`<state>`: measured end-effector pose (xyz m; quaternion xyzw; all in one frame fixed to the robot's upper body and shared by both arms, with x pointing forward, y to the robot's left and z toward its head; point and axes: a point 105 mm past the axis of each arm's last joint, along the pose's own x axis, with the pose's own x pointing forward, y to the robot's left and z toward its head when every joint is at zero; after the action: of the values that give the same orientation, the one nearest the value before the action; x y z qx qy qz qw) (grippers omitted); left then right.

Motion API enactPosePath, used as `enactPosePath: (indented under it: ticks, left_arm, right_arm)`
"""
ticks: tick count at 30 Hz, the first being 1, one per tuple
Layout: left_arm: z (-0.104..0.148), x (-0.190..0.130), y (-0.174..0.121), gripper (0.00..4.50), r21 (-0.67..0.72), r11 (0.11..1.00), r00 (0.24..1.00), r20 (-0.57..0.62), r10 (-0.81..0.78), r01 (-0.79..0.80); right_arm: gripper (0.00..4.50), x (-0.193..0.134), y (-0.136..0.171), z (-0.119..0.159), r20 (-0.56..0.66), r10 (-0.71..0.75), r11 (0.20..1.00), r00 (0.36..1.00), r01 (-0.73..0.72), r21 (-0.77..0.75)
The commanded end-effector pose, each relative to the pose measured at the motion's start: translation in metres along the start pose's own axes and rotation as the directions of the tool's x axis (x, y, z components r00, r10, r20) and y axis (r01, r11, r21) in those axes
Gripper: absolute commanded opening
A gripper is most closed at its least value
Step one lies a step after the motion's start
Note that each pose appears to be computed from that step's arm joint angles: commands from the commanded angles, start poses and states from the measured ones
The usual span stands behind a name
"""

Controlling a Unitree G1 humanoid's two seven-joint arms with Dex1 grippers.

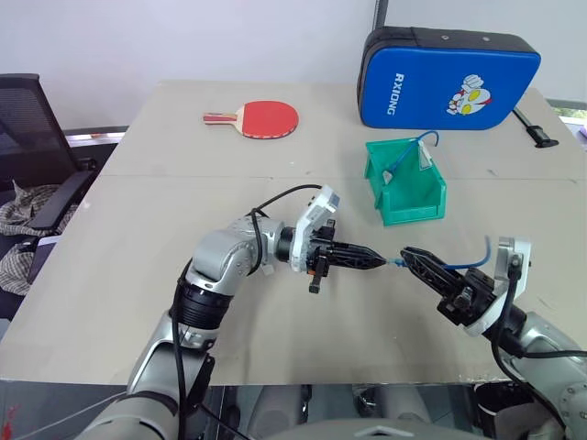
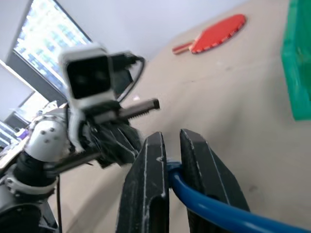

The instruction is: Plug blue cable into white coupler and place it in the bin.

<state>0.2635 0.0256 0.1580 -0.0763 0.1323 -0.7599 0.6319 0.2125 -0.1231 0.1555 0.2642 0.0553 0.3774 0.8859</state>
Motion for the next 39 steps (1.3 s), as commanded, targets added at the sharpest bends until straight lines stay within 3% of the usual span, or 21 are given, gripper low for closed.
enactPosePath:
  ticks: [1,12,16,20,24,31,39]
  left_arm:
    - [0.008,0.003,-0.007,0.00,0.064,0.998,0.999,0.017,-0.030,0.029]
    - [0.009,0.001,-0.006,0.00,0.062,0.998,0.999,0.028,-0.015,0.013]
    - [0.014,-0.023,0.009,1.61,0.151,0.977,0.988,0.042,0.149,-0.153]
    - [0.022,-0.058,0.018,3.51,0.265,0.901,0.939,0.081,0.335,-0.345]
    - [0.019,-0.094,0.012,3.51,0.316,0.831,0.885,0.078,0.459,-0.459]
    - [-0.036,-0.151,-0.009,3.51,0.337,0.714,0.757,-0.006,0.653,-0.613]
    - [-0.076,-0.158,-0.006,3.51,0.343,0.655,0.688,-0.032,0.725,-0.673]
  right_arm:
    - [0.15,0.000,0.006,0.005,0.019,0.020,1.000,1.000,-0.020,-0.015]
    - [0.15,-0.002,0.005,0.006,0.022,0.015,1.000,1.000,-0.014,-0.018]
    - [0.00,-0.004,0.006,0.009,0.011,0.018,0.998,1.000,-0.017,-0.064]
    - [0.00,-0.004,0.007,0.007,-0.041,0.040,0.986,0.998,-0.046,-0.160]
    - [0.00,0.000,0.007,0.004,-0.096,0.062,0.968,0.994,-0.083,-0.236]
    - [0.00,0.016,0.007,0.001,-0.149,0.129,0.945,0.980,-0.167,-0.283]
    - [0.00,0.019,0.006,-0.002,-0.170,0.150,0.936,0.974,-0.195,-0.294]
